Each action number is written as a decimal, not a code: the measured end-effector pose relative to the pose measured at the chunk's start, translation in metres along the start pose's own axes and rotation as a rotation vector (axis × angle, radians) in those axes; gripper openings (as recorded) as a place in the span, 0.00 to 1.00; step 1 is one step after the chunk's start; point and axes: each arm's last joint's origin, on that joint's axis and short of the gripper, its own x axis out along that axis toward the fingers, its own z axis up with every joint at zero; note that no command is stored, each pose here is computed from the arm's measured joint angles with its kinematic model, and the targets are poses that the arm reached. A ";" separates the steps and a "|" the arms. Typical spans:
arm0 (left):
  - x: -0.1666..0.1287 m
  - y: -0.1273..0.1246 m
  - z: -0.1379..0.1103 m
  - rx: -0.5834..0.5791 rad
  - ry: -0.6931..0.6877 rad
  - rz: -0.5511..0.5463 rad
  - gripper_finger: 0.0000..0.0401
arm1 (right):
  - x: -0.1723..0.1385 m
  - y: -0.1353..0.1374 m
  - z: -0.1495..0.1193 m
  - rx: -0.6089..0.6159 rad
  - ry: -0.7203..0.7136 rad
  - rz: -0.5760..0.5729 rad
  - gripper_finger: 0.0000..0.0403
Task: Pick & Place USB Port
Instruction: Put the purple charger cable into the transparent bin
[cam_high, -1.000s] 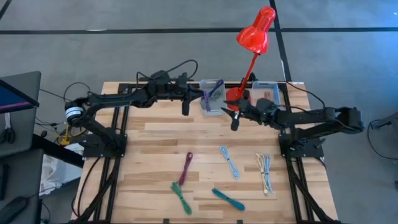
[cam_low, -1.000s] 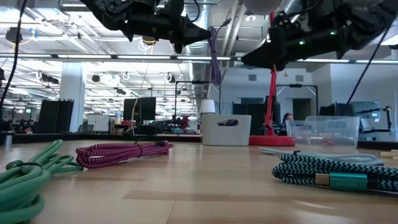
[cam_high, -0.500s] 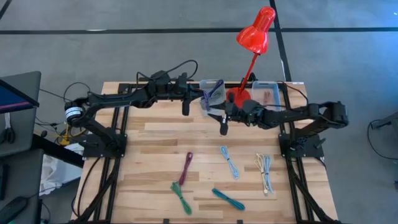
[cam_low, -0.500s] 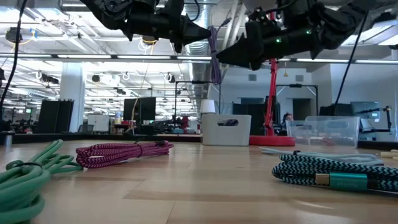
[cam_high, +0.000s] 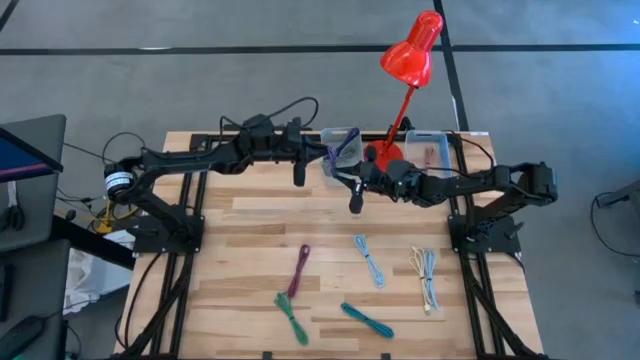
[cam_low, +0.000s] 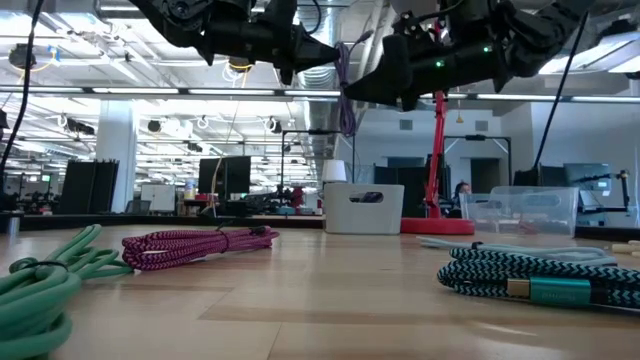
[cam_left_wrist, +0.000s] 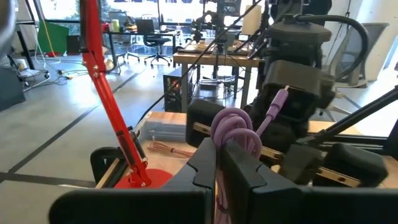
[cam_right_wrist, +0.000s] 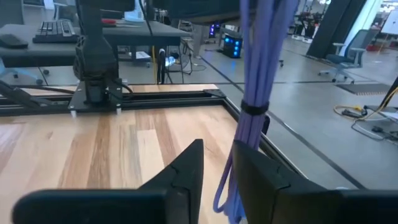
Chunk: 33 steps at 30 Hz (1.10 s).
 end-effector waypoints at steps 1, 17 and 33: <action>0.000 -0.001 0.000 0.000 0.000 -0.005 0.02 | 0.000 0.000 0.000 0.006 0.003 -0.001 0.20; 0.001 -0.004 0.000 0.000 -0.002 -0.018 0.02 | 0.000 -0.003 -0.004 -0.003 0.038 -0.059 0.49; 0.004 -0.012 0.002 0.002 -0.013 -0.040 0.02 | 0.000 -0.007 -0.002 -0.025 0.017 -0.068 0.22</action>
